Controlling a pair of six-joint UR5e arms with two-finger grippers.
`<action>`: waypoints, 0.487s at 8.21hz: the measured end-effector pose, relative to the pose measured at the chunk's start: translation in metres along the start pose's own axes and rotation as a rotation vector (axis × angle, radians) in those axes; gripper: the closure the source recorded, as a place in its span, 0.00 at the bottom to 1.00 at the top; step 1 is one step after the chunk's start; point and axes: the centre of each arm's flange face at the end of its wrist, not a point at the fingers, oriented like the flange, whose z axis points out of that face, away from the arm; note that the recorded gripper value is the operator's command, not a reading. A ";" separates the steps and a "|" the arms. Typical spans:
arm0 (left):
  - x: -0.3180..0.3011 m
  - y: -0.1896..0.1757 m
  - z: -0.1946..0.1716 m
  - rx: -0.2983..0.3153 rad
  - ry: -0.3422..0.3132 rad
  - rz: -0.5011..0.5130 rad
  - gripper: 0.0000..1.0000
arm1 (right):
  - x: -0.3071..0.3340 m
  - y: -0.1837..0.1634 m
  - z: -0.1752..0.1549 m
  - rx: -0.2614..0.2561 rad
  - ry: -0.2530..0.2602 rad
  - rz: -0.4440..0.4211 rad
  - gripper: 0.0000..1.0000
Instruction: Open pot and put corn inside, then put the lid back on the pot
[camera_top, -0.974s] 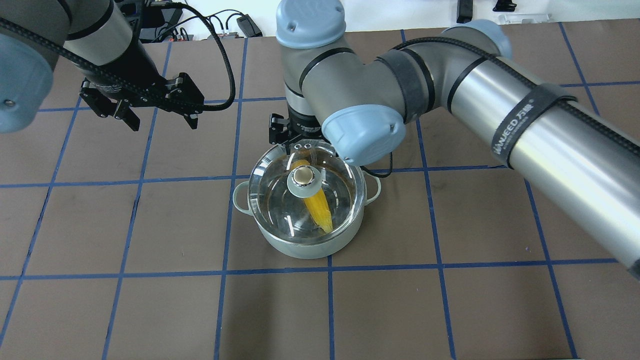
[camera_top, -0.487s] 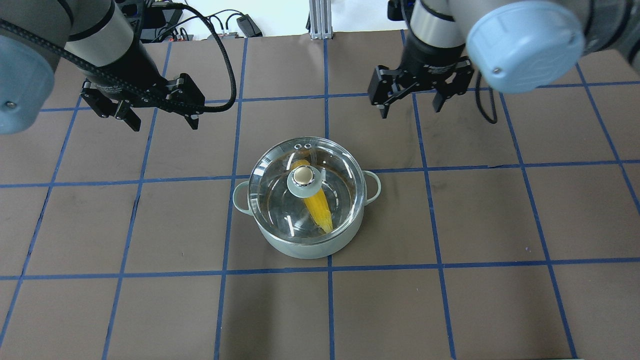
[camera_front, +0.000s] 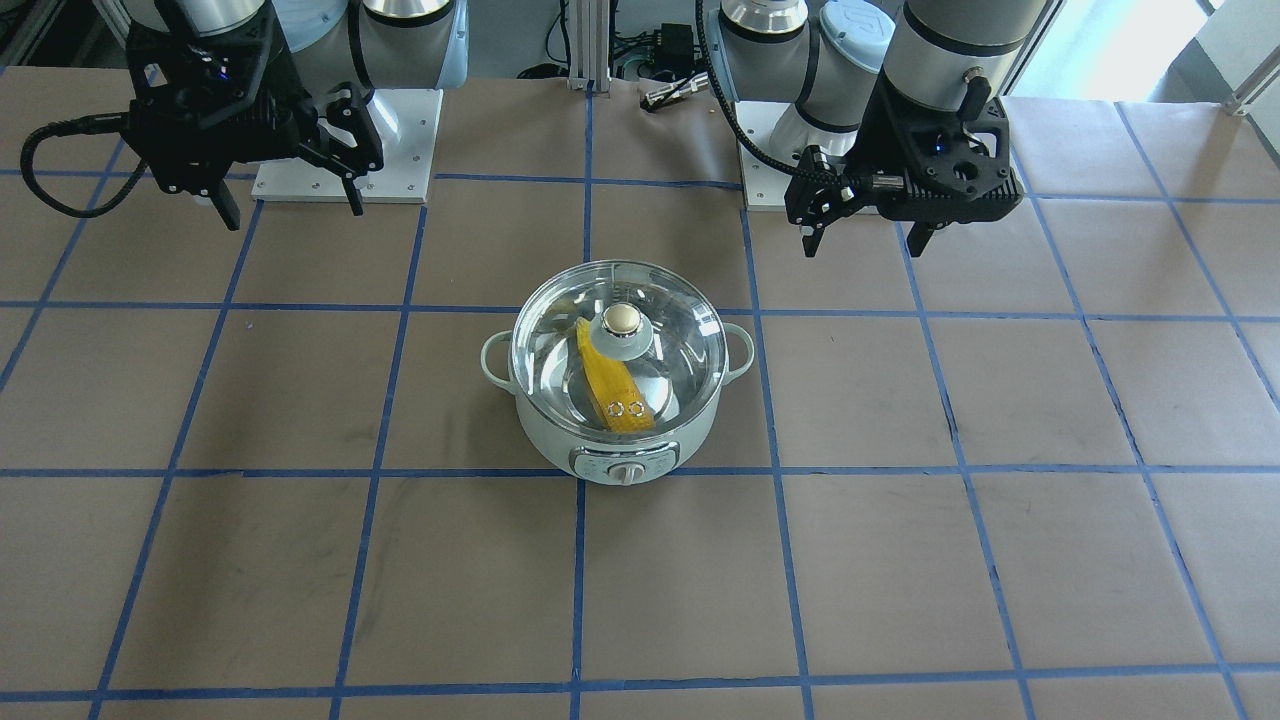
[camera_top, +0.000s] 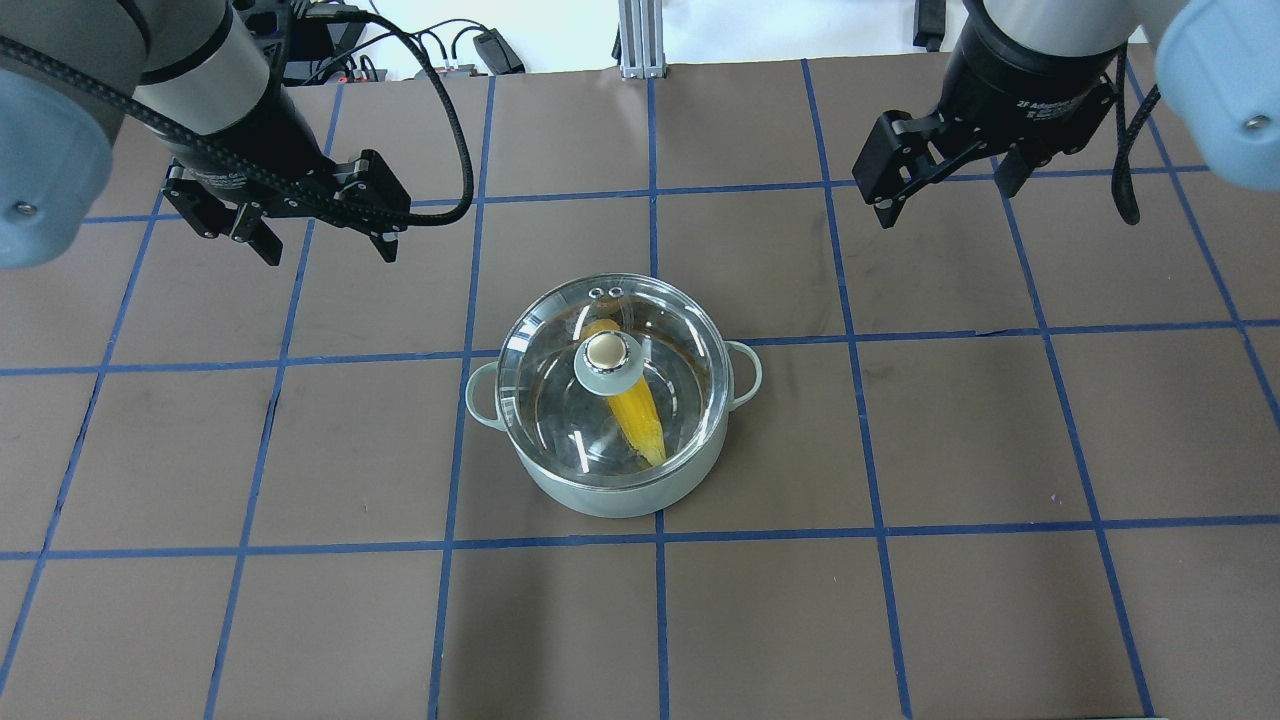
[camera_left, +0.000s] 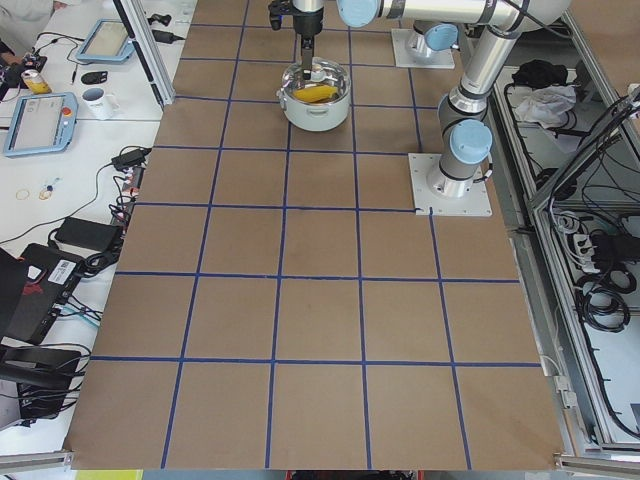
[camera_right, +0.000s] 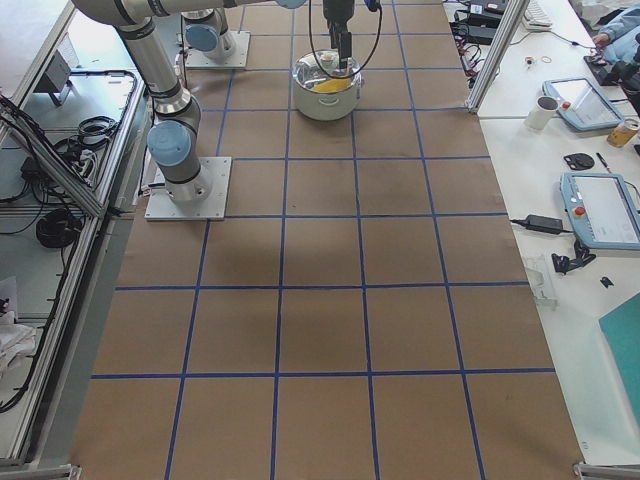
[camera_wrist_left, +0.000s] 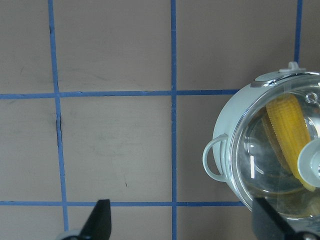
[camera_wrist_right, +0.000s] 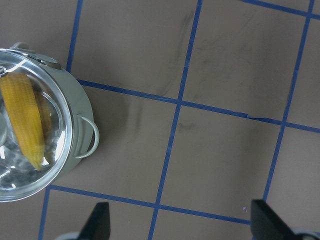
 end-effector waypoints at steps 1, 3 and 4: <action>0.000 0.000 -0.001 0.003 -0.001 0.000 0.00 | -0.002 0.001 -0.002 0.007 -0.018 0.002 0.00; 0.000 0.001 -0.002 0.009 -0.002 0.000 0.00 | -0.002 0.001 -0.002 0.008 -0.023 0.005 0.00; 0.000 0.001 -0.003 0.010 -0.003 0.001 0.00 | -0.002 0.001 -0.002 0.008 -0.025 0.006 0.00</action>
